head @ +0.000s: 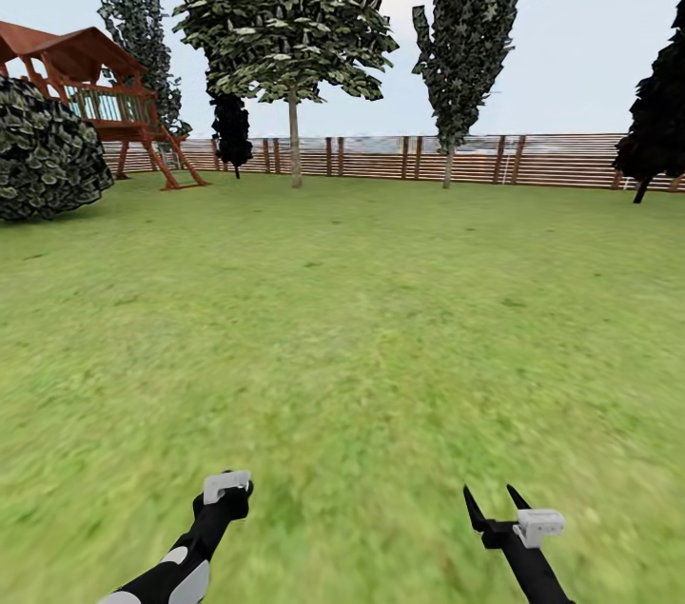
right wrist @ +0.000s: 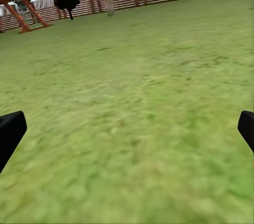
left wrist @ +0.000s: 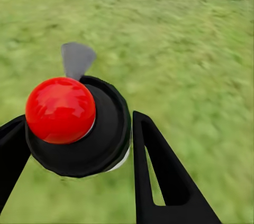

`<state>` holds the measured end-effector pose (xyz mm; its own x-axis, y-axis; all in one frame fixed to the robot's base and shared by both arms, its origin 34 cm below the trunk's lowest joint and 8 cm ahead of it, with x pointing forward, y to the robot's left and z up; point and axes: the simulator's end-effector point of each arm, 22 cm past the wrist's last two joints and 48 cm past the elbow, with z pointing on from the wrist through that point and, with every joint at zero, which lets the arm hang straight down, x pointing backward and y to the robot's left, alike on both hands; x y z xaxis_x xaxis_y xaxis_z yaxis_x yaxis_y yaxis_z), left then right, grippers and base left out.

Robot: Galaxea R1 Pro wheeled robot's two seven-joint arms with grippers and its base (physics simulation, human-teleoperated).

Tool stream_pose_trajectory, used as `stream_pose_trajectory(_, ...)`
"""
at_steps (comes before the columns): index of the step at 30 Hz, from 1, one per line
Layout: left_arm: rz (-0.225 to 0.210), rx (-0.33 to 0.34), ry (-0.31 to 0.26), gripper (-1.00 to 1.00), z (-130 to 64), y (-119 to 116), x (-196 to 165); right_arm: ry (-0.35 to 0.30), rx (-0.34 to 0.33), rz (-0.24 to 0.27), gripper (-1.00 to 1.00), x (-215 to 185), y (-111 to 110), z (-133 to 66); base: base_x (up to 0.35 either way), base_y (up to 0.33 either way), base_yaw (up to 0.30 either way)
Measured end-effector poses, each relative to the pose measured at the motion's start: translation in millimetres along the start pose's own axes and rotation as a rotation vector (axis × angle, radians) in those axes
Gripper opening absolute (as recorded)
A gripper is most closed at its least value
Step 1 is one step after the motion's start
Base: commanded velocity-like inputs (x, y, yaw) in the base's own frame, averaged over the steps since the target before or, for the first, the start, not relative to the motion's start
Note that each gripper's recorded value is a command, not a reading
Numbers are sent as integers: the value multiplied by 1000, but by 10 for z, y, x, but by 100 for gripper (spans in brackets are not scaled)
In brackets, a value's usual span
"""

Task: In the garden, pick up the pesticide atomizer on the floor and spray pesticide onto both trees until each tree trunk is fully covered.

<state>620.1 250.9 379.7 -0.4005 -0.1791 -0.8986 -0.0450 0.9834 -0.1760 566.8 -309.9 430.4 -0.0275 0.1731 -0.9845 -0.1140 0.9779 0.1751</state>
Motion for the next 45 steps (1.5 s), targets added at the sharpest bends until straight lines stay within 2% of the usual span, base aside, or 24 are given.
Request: stream_pose_trajectory(45, 0, 0, 0, -100, 0, 0, 0, 1, 0, 0, 100, 3, 0, -3, 338, 0, 0)
